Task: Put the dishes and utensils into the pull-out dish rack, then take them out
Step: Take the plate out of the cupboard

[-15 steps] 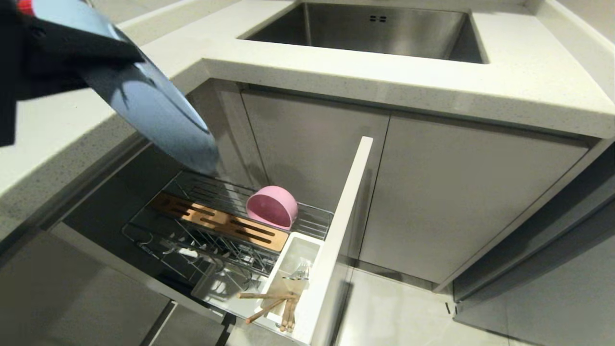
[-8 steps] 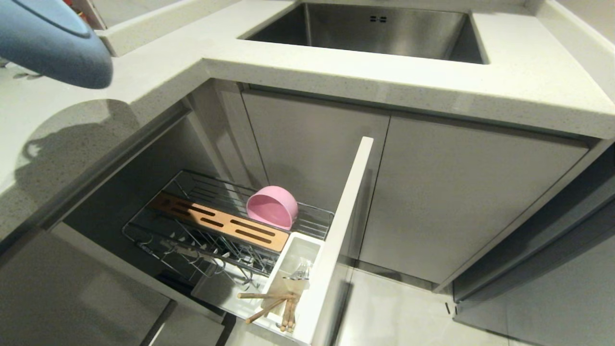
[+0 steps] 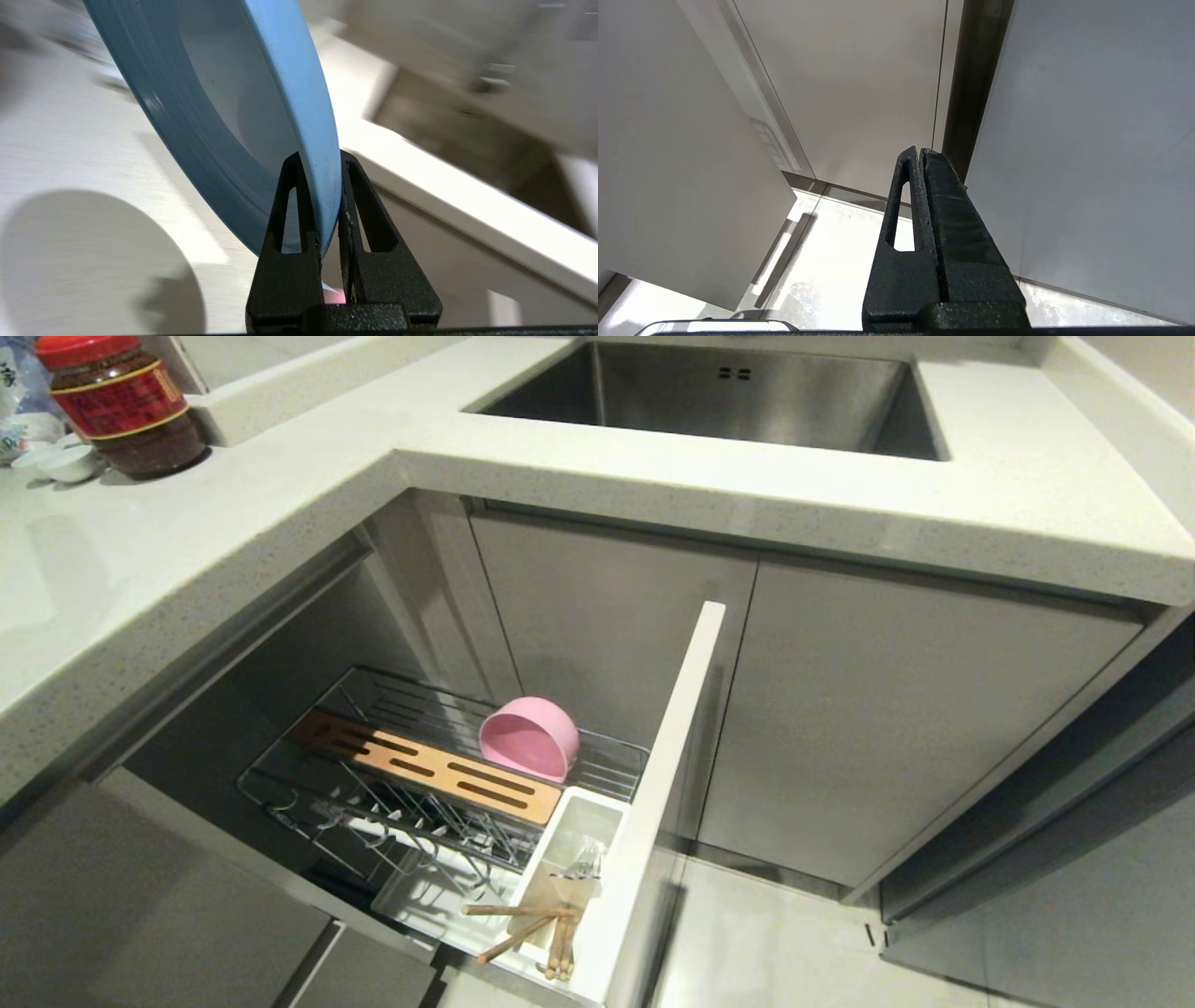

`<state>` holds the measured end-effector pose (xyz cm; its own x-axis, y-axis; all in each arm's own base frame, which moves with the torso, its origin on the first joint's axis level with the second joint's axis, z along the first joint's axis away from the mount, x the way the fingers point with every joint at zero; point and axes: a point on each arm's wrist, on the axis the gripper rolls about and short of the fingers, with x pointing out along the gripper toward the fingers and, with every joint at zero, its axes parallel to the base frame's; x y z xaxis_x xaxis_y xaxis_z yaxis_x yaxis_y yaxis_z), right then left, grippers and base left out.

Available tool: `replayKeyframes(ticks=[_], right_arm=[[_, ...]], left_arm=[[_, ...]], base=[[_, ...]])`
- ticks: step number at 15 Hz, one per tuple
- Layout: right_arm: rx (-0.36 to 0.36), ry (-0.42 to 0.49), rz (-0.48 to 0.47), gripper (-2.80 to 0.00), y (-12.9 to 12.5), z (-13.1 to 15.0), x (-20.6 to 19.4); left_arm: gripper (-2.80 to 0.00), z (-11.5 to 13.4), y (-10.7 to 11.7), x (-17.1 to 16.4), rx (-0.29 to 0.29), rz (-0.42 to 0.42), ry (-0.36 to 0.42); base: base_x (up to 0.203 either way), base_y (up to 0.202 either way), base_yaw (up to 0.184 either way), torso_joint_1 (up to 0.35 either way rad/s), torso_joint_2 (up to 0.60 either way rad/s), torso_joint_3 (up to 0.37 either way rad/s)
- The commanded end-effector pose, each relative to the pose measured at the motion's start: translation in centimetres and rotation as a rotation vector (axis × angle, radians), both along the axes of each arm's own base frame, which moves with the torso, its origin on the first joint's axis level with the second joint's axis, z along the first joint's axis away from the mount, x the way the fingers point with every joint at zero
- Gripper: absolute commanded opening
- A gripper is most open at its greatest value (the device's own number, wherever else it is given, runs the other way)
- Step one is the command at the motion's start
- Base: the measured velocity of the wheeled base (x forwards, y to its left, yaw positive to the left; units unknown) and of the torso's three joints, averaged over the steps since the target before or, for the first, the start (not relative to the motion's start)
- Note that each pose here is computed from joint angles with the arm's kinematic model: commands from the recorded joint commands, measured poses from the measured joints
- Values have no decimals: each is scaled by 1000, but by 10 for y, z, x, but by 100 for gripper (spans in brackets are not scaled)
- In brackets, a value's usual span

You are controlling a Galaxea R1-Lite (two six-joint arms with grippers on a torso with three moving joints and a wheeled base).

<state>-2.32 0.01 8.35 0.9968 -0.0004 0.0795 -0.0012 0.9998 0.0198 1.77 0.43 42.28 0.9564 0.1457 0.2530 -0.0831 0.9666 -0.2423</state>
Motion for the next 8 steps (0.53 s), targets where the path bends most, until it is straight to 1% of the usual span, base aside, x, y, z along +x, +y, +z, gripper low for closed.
replayKeyframes(ticks=[1, 2, 3, 4, 5, 6, 7, 8], right_arm=[[0, 24, 0, -280, 0, -7, 2], [0, 24, 0, -280, 0, -7, 2], [0, 24, 0, -280, 0, -7, 2], [0, 24, 0, -280, 0, -7, 2], [0, 24, 0, -280, 0, -7, 2], [0, 24, 0, -280, 0, -7, 2], [0, 24, 0, -280, 0, -7, 2], [0, 24, 0, -280, 0, -7, 2]], left_arm=[[-280, -6, 3, -4, 53, 161, 41], [-280, -12, 4, -2, 97, 223, 108], [-280, -21, 4, -1, 141, 276, 209], [-280, -30, 5, -1, 188, 310, 308], [-280, -36, 6, 0, 244, 361, 403], [-280, -41, 8, 4, 299, 439, 518], [-280, -44, 10, 11, 337, 502, 611], [-280, -46, 12, 18, 362, 553, 672]], base=[[0, 0, 0, 0, 0, 0], [0, 0, 0, 0, 0, 0], [0, 0, 0, 0, 0, 0], [0, 0, 0, 0, 0, 0], [0, 0, 0, 0, 0, 0], [0, 0, 0, 0, 0, 0], [0, 0, 0, 0, 0, 0], [0, 0, 0, 0, 0, 0]])
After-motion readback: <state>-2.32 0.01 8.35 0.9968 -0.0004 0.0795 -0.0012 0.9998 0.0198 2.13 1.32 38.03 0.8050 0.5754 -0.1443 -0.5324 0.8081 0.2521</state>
